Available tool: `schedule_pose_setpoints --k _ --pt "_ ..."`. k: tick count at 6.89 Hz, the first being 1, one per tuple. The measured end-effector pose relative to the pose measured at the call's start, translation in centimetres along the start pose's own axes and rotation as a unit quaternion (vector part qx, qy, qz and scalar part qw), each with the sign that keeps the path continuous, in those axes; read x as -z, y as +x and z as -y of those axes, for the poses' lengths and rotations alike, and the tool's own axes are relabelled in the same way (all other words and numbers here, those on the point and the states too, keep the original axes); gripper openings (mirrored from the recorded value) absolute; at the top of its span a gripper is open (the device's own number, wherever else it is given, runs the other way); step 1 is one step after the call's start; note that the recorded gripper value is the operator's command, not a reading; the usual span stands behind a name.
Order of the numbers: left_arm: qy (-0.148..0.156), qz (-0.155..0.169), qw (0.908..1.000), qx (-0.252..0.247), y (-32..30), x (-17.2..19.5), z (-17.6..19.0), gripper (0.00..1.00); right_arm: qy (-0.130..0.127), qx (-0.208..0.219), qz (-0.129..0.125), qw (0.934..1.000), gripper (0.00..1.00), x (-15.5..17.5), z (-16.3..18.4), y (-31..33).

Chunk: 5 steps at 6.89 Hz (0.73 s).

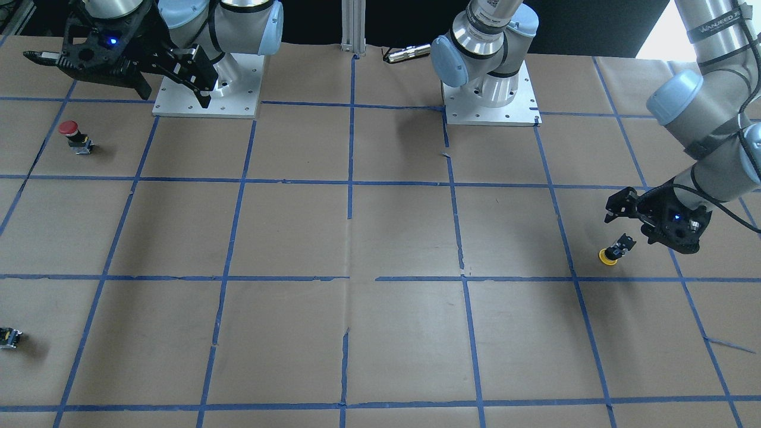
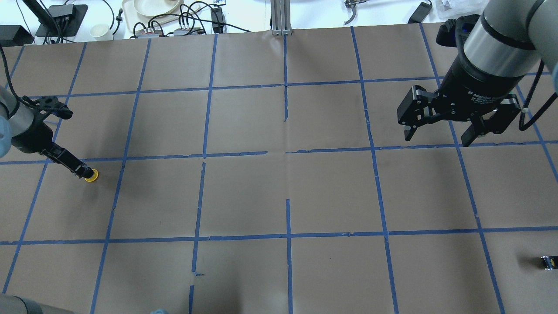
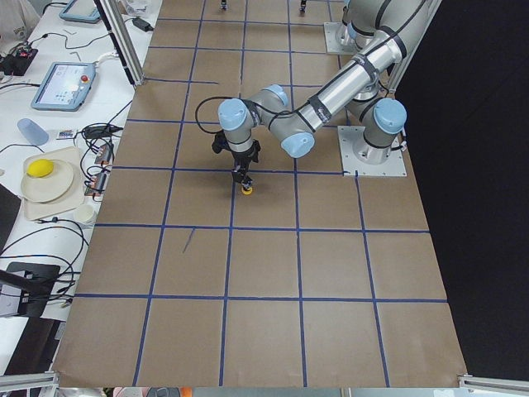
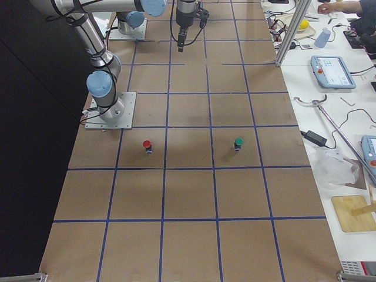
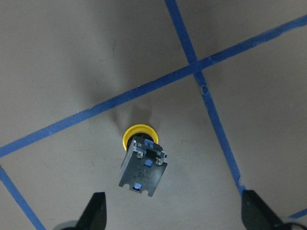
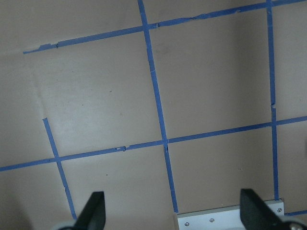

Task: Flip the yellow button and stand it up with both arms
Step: 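Lower the left gripper and grasp the yellow button's black base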

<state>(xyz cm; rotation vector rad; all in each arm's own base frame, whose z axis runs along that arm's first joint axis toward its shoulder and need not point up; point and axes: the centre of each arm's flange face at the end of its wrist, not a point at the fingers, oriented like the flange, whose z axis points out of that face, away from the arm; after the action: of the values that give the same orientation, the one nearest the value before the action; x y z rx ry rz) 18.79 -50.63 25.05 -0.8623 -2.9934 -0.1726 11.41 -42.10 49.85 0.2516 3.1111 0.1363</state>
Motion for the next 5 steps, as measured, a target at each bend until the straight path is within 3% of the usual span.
schedule_pose_setpoints --k 1,3,5 --pt "0.0 0.022 0.9986 -0.049 0.3 -1.2 -0.4 0.97 0.013 0.0 0.001 0.9999 1.0 0.2 0.2 0.0" --pt "0.005 0.03 0.9951 -0.094 0.8 -2.6 -0.6 0.9 0.036 -0.003 0.003 0.9994 1.0 1.3 -1.1 0.1" --pt "0.018 0.026 0.9921 -0.122 0.9 -2.9 -0.3 0.67 0.048 0.007 0.008 0.9988 1.0 1.5 -1.9 0.1"
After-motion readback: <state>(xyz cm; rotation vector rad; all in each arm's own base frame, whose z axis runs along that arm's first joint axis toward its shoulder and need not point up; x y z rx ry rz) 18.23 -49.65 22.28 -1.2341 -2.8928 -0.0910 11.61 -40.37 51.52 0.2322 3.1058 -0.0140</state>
